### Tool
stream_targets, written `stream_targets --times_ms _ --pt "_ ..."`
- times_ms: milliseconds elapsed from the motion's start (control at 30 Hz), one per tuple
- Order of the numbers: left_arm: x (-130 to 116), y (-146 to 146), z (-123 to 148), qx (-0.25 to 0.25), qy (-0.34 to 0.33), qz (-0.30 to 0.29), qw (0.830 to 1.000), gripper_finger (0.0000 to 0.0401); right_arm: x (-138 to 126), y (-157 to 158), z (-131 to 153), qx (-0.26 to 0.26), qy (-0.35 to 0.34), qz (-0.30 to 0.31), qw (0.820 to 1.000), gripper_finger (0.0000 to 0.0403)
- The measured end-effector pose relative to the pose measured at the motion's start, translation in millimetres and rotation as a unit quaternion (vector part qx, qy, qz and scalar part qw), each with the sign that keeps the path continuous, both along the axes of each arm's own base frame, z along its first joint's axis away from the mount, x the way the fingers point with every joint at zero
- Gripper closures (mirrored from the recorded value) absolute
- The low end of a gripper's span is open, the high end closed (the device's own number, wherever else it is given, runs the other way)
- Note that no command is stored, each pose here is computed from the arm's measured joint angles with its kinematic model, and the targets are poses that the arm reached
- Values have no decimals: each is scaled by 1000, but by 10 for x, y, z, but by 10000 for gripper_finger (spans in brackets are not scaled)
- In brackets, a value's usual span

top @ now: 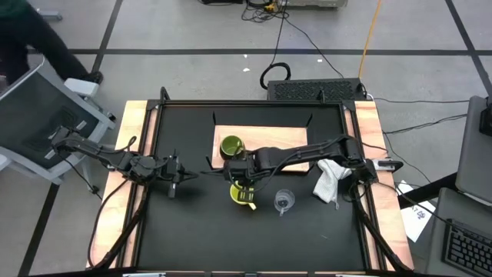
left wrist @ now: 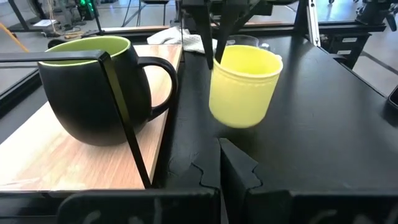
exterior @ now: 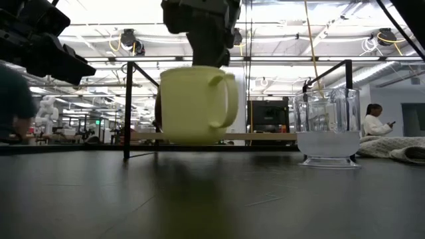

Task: Stack small to large cups/mugs on shelf
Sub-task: Put the yellow mug on the shelf

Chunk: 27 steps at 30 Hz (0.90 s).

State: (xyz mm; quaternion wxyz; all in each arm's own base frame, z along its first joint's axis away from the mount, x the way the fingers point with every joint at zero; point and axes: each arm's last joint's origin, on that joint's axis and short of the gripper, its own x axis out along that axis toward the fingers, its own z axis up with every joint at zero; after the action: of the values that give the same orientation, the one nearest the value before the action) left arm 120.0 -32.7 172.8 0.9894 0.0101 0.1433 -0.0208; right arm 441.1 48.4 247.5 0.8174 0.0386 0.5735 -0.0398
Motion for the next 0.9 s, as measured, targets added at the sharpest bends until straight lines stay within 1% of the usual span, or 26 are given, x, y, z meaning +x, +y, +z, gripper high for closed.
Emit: stream_targets --times_ms 200,533,633,700,900 --pt "1 -1 3 -2 -1 0 1000 400 -58 -42 -21 -26 31 -12 999 402" --pt "1 -1 4 -9 -2 1 1000 400 -88 -106 26 -29 35 -8 999 402" --pt "1 -2 4 -10 -2 0 1000 400 -112 -122 41 -29 26 -7 999 402" --pt "1 -2 5 -11 -2 -1 1000 400 -150 -137 39 -27 8 -8 1000 402" --pt "2 -3 8 -10 -4 -1 1000 400 -426 -277 41 -18 -37 -34 999 403"
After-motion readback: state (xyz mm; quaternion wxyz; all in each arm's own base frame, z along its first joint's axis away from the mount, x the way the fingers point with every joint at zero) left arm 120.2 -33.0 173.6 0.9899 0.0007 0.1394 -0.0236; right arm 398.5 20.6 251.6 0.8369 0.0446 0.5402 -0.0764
